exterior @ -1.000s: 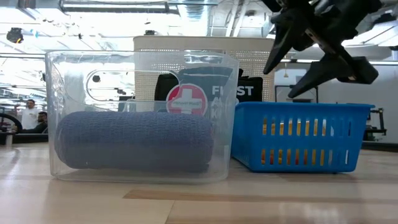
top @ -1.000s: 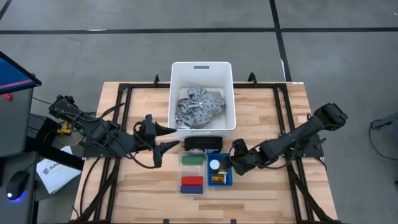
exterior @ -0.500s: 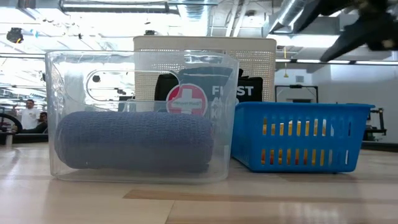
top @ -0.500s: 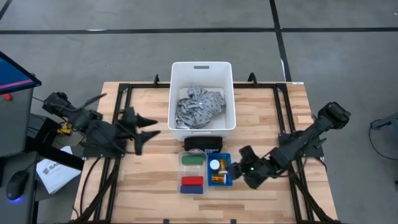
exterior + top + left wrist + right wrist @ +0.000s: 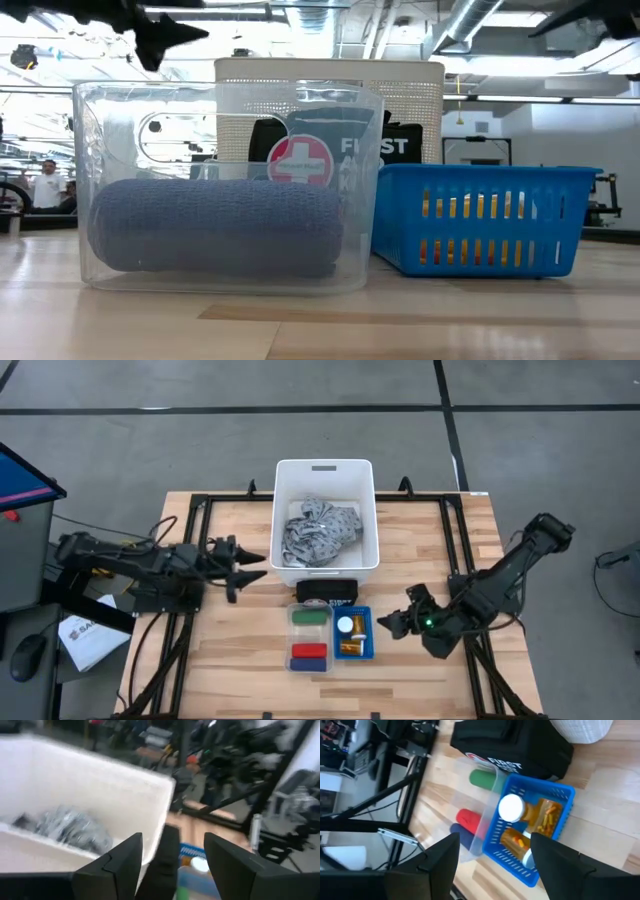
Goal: Pick & place medical supplies in basket/bin
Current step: Return to Home Position
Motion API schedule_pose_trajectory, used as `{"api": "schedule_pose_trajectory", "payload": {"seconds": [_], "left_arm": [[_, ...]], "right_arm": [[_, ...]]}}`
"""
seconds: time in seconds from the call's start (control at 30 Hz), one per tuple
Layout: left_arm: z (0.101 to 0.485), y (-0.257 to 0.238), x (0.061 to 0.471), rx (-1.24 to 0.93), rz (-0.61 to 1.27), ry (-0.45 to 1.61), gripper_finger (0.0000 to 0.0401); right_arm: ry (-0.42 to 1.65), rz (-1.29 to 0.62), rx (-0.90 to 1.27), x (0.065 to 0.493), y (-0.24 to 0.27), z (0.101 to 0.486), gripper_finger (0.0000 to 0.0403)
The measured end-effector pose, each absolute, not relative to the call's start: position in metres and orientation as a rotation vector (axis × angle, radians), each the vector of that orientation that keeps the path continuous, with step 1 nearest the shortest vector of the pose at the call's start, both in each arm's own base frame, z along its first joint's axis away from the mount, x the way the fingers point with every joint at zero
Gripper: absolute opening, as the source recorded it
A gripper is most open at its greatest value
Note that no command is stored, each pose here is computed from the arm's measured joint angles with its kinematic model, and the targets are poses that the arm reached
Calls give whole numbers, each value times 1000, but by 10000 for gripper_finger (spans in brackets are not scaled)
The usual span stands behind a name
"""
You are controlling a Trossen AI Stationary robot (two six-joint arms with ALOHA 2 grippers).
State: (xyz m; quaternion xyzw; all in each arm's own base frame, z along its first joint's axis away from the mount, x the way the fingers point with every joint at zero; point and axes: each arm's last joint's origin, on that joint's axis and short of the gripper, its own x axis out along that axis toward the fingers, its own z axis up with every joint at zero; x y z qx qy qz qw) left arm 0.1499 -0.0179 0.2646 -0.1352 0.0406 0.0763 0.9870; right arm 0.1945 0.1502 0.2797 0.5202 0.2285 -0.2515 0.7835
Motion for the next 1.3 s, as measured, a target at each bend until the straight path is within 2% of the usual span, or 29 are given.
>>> {"api": "schedule_pose_trajectory", "payload": {"seconds": [0.23,0.43,0.63,0.83,1.3], "left_arm": [[245,-12,113,-196,124,-30,204],[218,-8,97,-184,134,37,204],[211,-7,84,-143,98,82,204],[209,-10,81,-141,-23,13,204],[177,-10,92,-151,-31,29,204]], "right_arm": [[456,-524,1120,191,146,287,240],[462,-548,1105,190,145,285,240],[450,-575,1112,189,144,284,240],[448,-614,1132,187,142,282,240],[442,-625,1119,186,141,281,240]]}}
